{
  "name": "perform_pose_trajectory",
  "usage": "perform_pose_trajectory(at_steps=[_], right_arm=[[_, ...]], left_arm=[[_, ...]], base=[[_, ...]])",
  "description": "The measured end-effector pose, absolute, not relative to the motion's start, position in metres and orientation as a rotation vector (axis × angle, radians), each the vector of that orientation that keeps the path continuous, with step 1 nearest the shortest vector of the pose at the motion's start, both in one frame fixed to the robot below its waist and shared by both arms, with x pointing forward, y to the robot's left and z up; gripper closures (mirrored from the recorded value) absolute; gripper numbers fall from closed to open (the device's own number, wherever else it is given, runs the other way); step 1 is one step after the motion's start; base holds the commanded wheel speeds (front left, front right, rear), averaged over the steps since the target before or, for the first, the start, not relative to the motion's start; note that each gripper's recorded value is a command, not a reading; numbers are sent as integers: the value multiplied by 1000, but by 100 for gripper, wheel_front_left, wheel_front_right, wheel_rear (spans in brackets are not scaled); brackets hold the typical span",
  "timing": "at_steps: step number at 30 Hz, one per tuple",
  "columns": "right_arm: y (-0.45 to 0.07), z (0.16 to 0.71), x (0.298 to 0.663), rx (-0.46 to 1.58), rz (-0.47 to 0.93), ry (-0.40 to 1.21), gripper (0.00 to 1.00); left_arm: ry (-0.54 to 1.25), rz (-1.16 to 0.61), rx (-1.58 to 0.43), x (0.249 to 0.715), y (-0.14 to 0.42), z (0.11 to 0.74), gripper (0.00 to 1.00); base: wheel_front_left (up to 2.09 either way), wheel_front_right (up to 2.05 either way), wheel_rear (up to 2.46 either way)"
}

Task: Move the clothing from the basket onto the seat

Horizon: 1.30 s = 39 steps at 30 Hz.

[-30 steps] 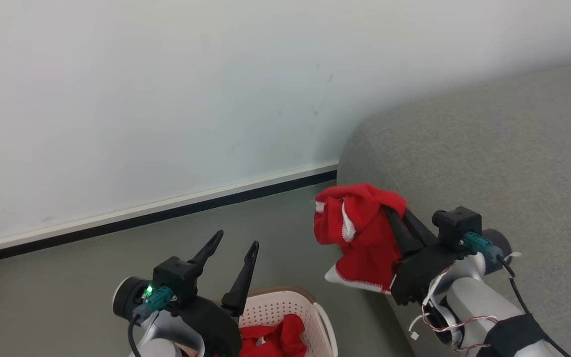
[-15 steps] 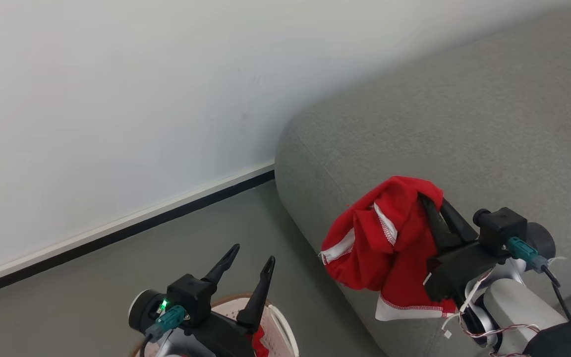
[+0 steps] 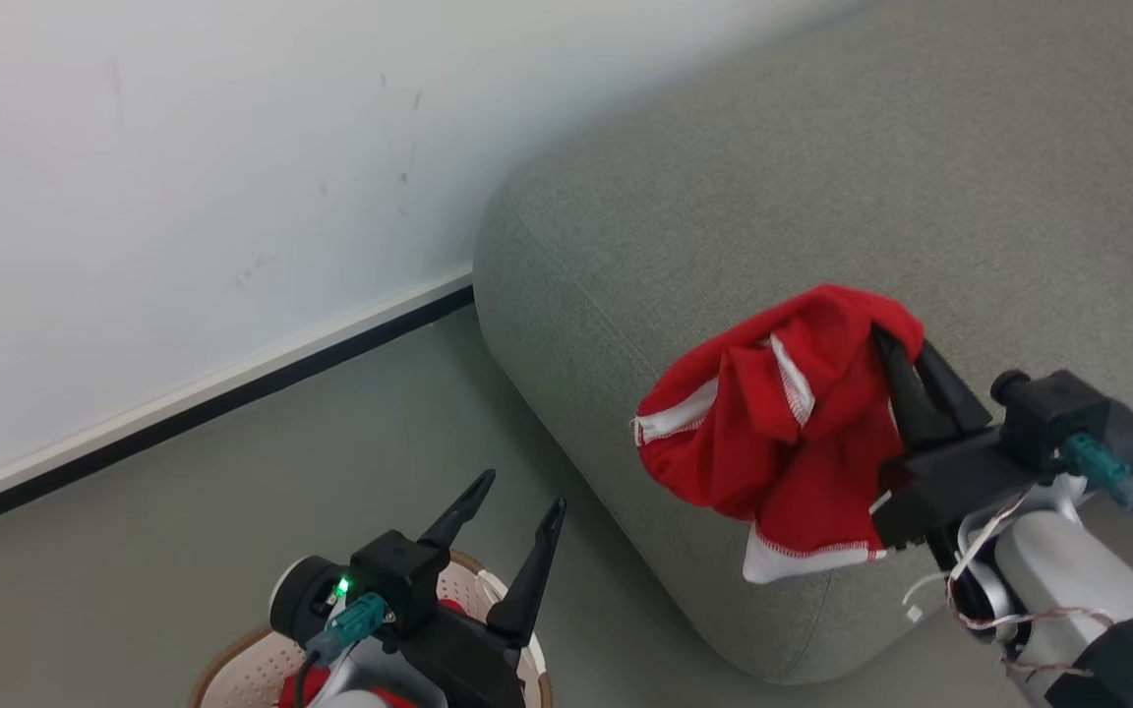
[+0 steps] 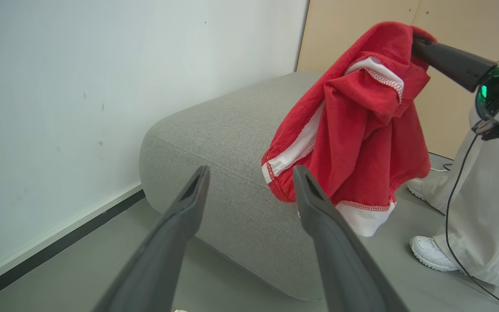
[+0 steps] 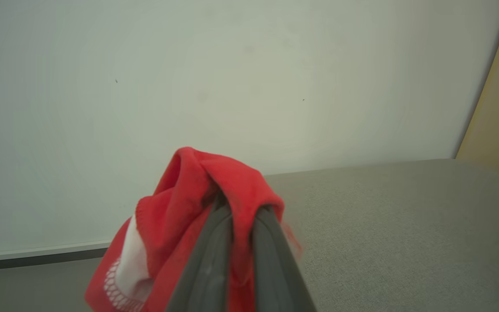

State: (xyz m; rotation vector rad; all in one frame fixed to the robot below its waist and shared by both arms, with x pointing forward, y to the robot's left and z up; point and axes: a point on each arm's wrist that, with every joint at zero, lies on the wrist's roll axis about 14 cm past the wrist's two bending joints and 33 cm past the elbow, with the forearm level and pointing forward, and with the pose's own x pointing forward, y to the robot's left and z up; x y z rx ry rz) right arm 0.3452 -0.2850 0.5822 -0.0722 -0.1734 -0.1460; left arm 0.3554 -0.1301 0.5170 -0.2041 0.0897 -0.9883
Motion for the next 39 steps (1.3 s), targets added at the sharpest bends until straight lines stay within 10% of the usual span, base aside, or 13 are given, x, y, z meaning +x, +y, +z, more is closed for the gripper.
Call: perform_pose_trajectory(at_steps=[20, 39], right_arm=[[-353, 716, 476, -195, -246, -361, 100], [-378, 654, 599, -235, -287, -192, 100]], left_arm=[[61, -929, -219, 436, -116, 512, 0], [160, -775, -192, 495, -54, 444, 0]], base=[[0, 0, 0], [0, 0, 0]])
